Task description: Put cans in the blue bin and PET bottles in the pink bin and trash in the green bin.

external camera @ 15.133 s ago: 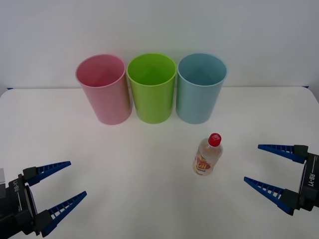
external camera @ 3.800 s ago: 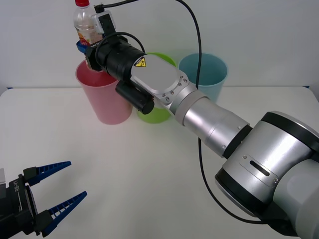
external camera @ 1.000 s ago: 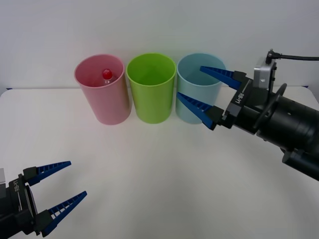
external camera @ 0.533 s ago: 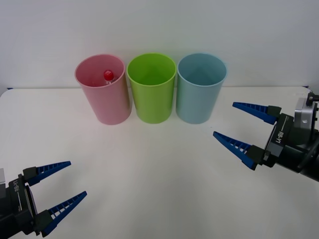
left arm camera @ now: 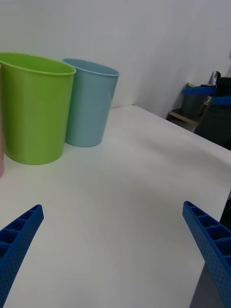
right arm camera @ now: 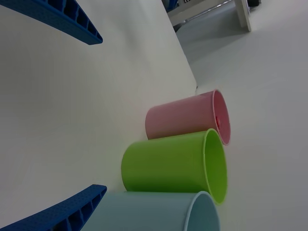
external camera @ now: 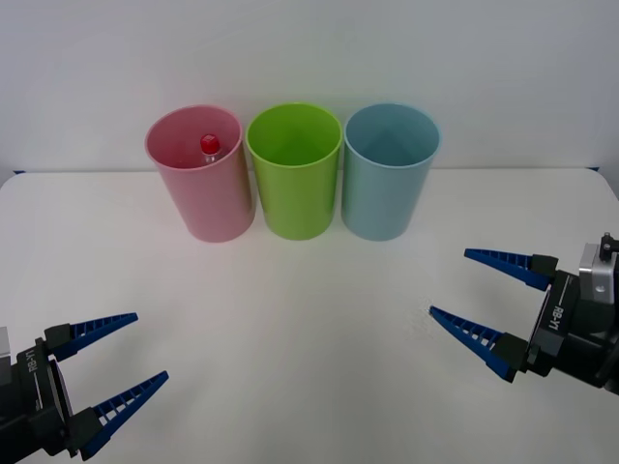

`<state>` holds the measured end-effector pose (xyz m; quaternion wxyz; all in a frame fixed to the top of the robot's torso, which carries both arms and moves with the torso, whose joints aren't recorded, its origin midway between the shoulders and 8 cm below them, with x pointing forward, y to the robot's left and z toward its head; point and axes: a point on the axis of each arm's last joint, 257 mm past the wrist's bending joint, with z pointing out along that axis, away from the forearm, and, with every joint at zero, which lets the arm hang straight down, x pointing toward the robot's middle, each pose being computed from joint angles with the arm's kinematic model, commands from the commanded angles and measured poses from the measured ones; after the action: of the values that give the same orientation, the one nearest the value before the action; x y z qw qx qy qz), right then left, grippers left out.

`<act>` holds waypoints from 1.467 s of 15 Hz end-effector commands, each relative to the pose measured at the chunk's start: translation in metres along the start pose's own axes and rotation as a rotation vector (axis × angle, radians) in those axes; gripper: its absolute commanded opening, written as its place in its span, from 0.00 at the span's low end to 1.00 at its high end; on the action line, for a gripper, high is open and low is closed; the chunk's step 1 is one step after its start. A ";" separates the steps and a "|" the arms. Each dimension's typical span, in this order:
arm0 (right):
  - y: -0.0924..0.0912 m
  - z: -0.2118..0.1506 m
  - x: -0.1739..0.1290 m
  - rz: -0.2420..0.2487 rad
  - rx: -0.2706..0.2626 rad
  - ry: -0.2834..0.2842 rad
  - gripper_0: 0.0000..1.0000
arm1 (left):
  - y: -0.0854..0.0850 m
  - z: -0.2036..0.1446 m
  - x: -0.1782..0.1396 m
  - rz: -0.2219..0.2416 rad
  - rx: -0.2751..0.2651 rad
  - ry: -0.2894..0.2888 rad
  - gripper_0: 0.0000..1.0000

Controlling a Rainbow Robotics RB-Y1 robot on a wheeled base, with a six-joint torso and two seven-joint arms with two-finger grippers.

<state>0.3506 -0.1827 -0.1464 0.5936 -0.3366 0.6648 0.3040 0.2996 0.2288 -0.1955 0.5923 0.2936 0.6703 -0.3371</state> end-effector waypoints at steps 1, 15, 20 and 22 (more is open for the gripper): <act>0.001 -0.010 0.015 -0.013 0.010 0.041 1.00 | 0.000 0.000 0.000 0.000 0.000 0.000 1.00; -0.001 -0.036 0.038 -0.043 0.049 0.096 1.00 | 0.000 0.000 0.000 0.000 0.000 0.000 1.00; -0.001 -0.036 0.038 -0.043 0.049 0.096 1.00 | 0.000 0.000 0.000 0.000 0.000 0.000 1.00; -0.001 -0.036 0.038 -0.043 0.049 0.096 1.00 | 0.000 0.000 0.000 0.000 0.000 0.000 1.00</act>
<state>0.3276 -0.2152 -0.1802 0.5757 -0.3503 0.6922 0.2582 0.2996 0.2288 -0.1955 0.5923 0.2936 0.6703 -0.3371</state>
